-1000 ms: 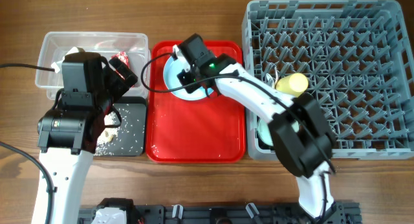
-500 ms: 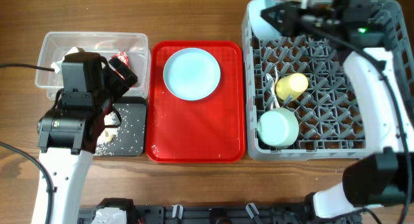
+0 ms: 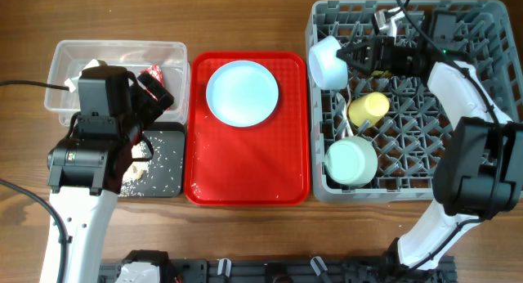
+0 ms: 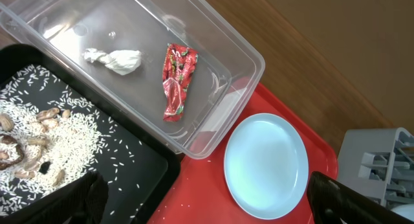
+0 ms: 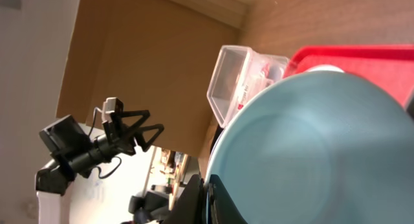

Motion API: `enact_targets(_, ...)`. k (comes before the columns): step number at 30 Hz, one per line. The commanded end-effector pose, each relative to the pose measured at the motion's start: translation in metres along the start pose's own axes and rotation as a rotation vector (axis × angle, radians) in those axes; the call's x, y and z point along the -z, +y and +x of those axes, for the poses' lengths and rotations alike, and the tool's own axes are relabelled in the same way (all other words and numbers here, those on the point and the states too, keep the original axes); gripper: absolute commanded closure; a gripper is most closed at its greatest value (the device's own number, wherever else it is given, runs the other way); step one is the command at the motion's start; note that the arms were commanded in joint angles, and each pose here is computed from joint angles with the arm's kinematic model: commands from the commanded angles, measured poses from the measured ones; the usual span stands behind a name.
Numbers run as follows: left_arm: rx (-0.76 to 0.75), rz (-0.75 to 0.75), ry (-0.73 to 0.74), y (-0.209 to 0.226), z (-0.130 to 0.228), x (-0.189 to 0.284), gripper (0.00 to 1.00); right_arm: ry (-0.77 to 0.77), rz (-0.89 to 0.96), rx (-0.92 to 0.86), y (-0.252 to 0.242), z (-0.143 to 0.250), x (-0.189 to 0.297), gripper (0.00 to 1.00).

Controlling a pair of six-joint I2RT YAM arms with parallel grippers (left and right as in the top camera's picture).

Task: Sort waste into correct bins and load items into the dishwasher rack
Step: 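Carry the light-blue bowl into the dish rack and set it down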

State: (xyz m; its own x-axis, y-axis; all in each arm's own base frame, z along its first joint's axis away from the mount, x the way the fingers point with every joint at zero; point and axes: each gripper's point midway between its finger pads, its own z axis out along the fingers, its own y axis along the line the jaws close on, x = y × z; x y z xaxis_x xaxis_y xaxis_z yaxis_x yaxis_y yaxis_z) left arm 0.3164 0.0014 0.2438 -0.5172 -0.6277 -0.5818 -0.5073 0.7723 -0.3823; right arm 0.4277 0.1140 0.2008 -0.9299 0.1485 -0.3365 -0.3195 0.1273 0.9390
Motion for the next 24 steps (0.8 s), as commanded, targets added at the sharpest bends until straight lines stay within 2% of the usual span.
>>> enact_targets(1, -0.007, 0.013, -0.011, -0.003, -0.005, 0.003, 0.0, -0.023, 0.06, -0.097, -0.028, 0.012, 0.006, 0.96)
enact_targets(11, -0.007, 0.013, -0.011, -0.003, -0.005, 0.003, 0.0, -0.113, 0.138, -0.135, -0.049, 0.006, 0.042, 0.94)
enact_targets(16, -0.007, 0.013, -0.011, -0.003, -0.005, 0.003, 0.0, -0.156, 0.151, -0.151, -0.053, 0.001, 0.061, 0.64)
enact_targets(18, -0.007, 0.013, -0.011, -0.003, -0.005, 0.003, 0.0, -0.176, 0.156, -0.152, -0.054, -0.001, 0.069, 0.6)
enact_targets(21, -0.007, 0.013, -0.011, -0.003, -0.005, 0.003, 0.0, -0.22, 0.178, -0.151, -0.055, -0.006, 0.088, 0.62)
enact_targets(24, -0.007, 0.013, -0.011, -0.003, -0.005, 0.003, 0.0, -0.28, 0.284, -0.171, -0.062, -0.01, 0.11, 0.66)
